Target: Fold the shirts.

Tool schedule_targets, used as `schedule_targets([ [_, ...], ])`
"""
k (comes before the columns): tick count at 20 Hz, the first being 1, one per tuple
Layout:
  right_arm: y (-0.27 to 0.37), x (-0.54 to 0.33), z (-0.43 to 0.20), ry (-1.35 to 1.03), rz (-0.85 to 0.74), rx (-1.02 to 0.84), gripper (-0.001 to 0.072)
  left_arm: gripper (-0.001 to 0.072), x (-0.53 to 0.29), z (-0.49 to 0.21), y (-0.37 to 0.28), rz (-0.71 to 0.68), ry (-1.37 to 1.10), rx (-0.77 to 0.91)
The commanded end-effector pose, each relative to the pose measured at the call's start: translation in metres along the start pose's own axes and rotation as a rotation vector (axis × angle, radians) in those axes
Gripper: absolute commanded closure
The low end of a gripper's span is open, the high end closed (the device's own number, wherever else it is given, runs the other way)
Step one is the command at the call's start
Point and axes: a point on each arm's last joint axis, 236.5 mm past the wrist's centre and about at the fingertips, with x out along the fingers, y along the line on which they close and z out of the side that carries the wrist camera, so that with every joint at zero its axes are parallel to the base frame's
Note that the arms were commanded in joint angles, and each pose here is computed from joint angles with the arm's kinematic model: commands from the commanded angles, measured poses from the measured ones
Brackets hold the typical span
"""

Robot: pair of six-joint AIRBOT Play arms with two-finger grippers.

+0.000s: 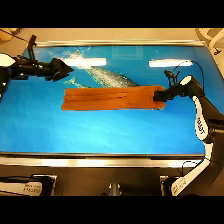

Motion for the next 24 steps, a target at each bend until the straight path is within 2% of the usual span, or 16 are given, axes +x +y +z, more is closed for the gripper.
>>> schedule_targets([
  [1, 0.015, -0.011, 0.01, -0.038, 0.039, 0.014, 0.0698, 0.0332, 0.025, -0.02, -0.029, -0.034, 0.056, 0.048],
  [2, 0.02, -0.02, 0.015, -0.057, 0.036, -0.008, 0.0698, 0.0559, 0.037, -0.026, -0.034, -0.042, 0.073, 0.061],
  [3, 0.026, -0.034, 0.021, -0.083, 0.03, -0.039, 0.0699, 0.0662, 0.052, -0.031, -0.038, -0.049, 0.083, 0.098],
  [6, 0.054, -0.082, 0.033, -0.147, 0.024, -0.132, 0.0699, 0.068, 0.103, -0.05, -0.046, -0.071, 0.114, 0.101],
  [10, 0.101, -0.143, 0.013, -0.125, 0.061, -0.232, 0.0699, 0.068, 0.172, -0.101, -0.044, -0.108, 0.238, 0.032],
  [15, 0.151, -0.208, -0.025, -0.092, 0.088, -0.336, 0.0698, 0.068, 0.242, -0.154, -0.075, -0.241, 0.309, -0.164],
  [20, 0.182, -0.253, -0.051, -0.106, 0.082, -0.34, 0.0698, 0.0681, 0.286, -0.225, -0.104, -0.266, 0.398, -0.189],
  [24, 0.189, -0.266, -0.058, -0.12, 0.071, -0.331, 0.0697, 0.0681, 0.298, -0.258, -0.14, -0.387, 0.427, -0.181],
])
